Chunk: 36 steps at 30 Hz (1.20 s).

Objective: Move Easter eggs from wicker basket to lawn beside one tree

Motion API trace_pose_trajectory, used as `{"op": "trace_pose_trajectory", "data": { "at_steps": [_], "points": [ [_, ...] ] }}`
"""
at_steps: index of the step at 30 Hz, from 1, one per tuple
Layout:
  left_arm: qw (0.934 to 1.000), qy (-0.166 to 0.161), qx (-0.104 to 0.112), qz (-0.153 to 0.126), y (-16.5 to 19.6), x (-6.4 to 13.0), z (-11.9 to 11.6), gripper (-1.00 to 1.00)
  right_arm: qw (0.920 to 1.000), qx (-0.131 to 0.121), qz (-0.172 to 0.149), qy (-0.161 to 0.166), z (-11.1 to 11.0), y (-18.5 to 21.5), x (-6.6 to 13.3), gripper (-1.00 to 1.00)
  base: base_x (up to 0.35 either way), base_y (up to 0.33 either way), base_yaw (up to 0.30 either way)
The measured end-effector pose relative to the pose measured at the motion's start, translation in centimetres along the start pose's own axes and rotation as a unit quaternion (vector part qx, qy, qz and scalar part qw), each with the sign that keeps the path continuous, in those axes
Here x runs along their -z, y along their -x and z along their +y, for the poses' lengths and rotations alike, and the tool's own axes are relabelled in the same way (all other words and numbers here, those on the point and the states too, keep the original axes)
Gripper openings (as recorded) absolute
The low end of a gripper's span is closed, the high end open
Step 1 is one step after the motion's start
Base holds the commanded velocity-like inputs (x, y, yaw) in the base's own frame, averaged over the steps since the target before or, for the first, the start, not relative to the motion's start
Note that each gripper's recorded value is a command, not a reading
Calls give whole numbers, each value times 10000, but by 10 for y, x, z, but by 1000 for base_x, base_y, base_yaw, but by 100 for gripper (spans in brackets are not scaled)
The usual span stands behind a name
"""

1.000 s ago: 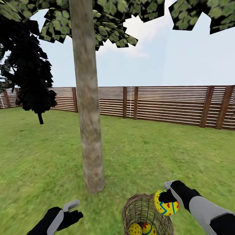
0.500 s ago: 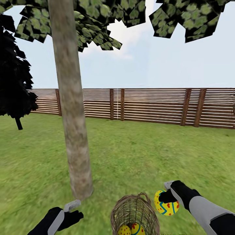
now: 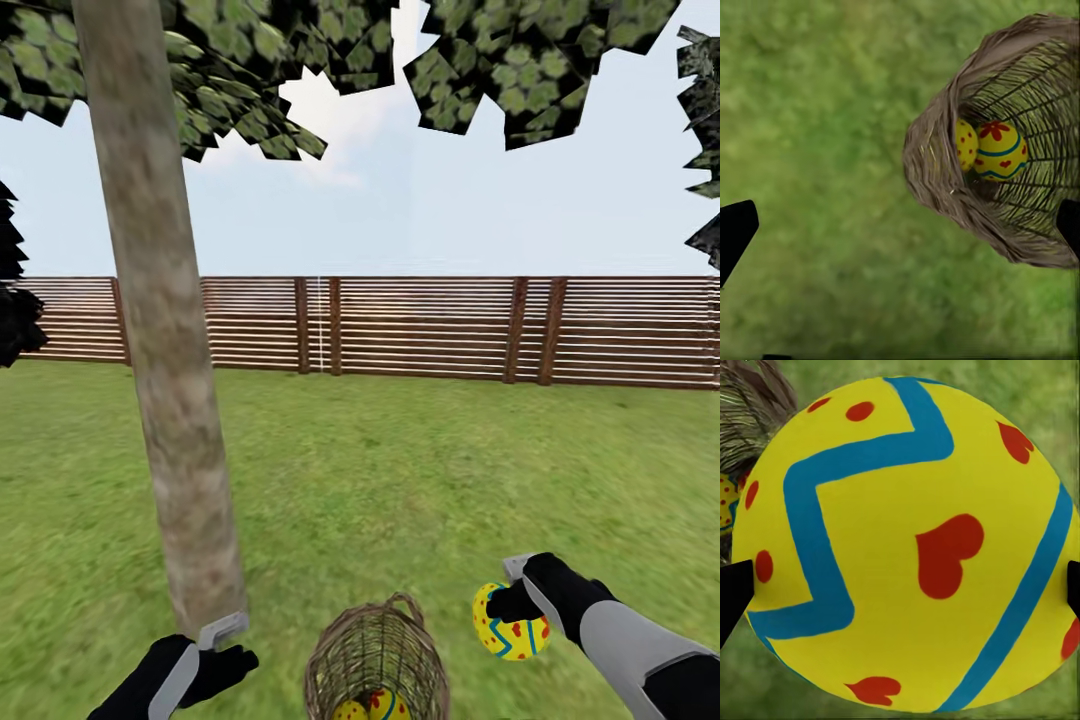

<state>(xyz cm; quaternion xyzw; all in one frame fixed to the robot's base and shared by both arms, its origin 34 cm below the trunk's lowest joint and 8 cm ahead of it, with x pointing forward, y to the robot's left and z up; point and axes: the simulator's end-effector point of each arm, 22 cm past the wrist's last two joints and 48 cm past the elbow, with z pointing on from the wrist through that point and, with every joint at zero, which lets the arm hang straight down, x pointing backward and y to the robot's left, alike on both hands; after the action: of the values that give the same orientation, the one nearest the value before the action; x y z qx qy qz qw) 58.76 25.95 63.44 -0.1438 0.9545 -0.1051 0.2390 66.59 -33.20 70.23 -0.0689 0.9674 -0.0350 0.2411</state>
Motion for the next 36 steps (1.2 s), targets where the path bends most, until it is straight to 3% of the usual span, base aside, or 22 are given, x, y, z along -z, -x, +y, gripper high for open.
{"op": "trace_pose_trajectory", "data": {
  "at_steps": [17,25,36],
  "points": [
    [9999,-134,-13,34,7,23,-29,100,10000,10,-33,-7,-3,17,27,-100,0,0,-269],
    [9998,-132,6,158,0,30,-34,100,10000,61,-24,2,1,23,38,-100,0,0,-46],
    [9996,-198,1,189,3,44,-49,100,10000,53,-31,22,0,32,54,-100,0,0,-211]
  ]
}}
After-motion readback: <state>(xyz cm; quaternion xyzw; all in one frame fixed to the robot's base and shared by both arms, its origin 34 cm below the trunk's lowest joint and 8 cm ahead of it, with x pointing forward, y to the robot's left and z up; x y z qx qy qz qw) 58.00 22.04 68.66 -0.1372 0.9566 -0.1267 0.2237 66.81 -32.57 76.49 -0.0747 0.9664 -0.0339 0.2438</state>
